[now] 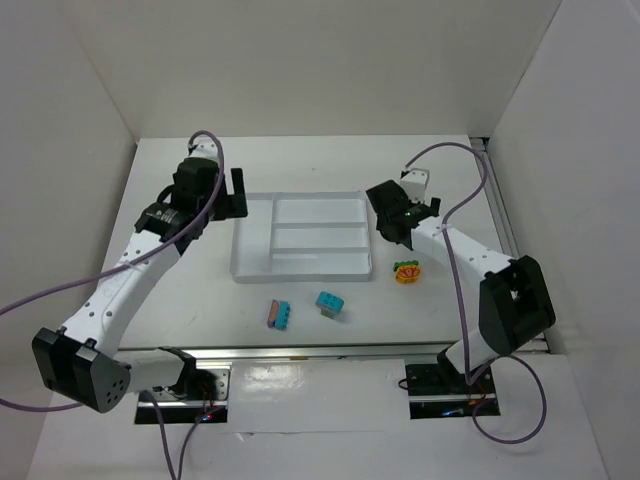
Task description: Sort the legos into containers by color
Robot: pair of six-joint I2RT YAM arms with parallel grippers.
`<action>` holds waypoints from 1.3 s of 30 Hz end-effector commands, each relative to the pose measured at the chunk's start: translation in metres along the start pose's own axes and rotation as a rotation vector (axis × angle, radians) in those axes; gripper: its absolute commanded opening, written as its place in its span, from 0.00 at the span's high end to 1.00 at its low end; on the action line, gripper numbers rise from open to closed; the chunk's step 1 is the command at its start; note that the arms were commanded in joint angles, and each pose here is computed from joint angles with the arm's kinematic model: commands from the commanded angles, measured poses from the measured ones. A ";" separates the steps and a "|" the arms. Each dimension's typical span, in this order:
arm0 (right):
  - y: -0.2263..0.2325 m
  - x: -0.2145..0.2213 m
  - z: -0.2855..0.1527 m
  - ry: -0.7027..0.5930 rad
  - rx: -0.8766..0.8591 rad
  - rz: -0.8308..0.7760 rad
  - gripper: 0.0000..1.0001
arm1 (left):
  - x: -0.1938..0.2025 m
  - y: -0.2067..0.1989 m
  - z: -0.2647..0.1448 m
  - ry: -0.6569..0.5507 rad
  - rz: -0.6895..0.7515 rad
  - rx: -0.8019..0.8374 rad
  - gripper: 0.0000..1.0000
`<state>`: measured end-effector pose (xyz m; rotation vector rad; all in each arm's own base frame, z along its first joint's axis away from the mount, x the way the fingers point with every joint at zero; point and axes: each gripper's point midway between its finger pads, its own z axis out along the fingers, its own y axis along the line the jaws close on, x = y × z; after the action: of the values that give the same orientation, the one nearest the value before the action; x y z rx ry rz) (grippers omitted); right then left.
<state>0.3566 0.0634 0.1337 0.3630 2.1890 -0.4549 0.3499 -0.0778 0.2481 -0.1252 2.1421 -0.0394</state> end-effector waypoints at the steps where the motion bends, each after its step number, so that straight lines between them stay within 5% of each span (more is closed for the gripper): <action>1: 0.007 -0.006 0.000 0.004 -0.030 0.022 0.00 | 0.007 -0.003 -0.003 0.058 0.042 0.027 0.00; 8: 0.025 -0.027 0.015 0.073 -0.257 -0.007 0.00 | -0.015 -0.021 -0.004 0.010 0.120 0.094 0.00; 20: 0.016 -0.069 0.098 0.171 -0.267 0.040 0.00 | 0.016 -0.072 0.023 0.165 0.129 0.178 0.01; 25: 0.030 -0.064 0.130 0.214 -0.292 -0.011 0.00 | 0.040 -0.086 0.034 0.235 0.110 0.203 0.01; 39: 0.048 -0.040 0.171 0.302 -0.294 -0.079 0.05 | 0.013 -0.083 0.046 0.194 0.106 0.112 0.00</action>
<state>0.5202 0.0286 0.0557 0.2103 2.5089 -0.1198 0.3752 -0.1637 0.1975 0.1101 2.3896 -0.1532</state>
